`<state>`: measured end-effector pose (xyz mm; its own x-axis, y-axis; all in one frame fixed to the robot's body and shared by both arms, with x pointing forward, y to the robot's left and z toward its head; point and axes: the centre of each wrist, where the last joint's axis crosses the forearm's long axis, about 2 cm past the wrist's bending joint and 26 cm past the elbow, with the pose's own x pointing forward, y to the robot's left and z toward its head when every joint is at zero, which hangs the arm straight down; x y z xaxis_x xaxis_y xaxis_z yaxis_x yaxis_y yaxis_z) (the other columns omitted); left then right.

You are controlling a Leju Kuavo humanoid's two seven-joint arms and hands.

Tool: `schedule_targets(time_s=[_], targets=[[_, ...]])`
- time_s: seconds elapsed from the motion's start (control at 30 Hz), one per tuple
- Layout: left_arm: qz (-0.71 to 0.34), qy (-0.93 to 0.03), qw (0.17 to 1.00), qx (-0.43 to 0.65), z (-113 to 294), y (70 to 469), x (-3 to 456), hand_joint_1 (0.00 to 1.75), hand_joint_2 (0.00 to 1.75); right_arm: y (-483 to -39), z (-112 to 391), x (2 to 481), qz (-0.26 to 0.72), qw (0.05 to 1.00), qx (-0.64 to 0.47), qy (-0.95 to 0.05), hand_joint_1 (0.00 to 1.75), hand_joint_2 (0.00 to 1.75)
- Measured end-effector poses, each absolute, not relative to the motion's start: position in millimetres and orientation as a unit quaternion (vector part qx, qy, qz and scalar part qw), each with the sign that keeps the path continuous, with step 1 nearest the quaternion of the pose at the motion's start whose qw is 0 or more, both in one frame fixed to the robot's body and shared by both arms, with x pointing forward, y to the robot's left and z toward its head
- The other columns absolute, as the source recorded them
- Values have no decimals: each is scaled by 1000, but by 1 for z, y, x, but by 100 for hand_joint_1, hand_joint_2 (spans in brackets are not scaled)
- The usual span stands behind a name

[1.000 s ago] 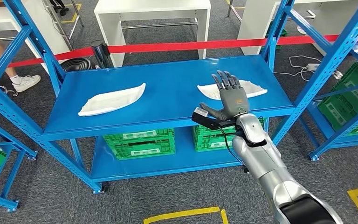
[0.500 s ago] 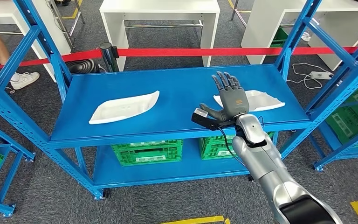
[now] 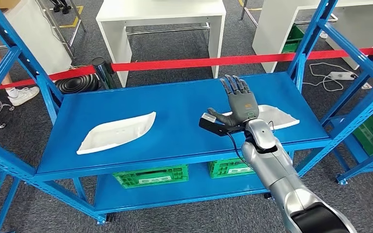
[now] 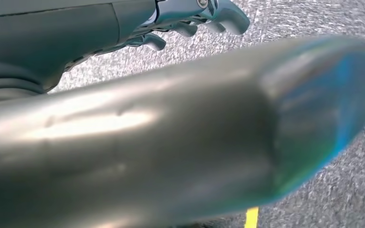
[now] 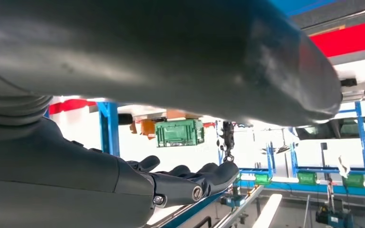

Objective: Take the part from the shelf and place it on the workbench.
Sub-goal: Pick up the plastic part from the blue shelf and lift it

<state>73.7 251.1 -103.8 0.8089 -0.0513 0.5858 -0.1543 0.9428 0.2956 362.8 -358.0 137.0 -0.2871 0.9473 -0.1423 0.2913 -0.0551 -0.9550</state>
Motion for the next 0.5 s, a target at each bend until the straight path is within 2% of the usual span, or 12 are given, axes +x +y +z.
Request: schedule_targets(time_s=[0.17,0.5], targets=[[32,-299,936,181,-104,253,70,0,0,-358,135,364,517,336,-502,-607,0,0],[49,-271,934,225,-103,252,70,0,0,-385,117,376,447,506,-406,-616,0,0]])
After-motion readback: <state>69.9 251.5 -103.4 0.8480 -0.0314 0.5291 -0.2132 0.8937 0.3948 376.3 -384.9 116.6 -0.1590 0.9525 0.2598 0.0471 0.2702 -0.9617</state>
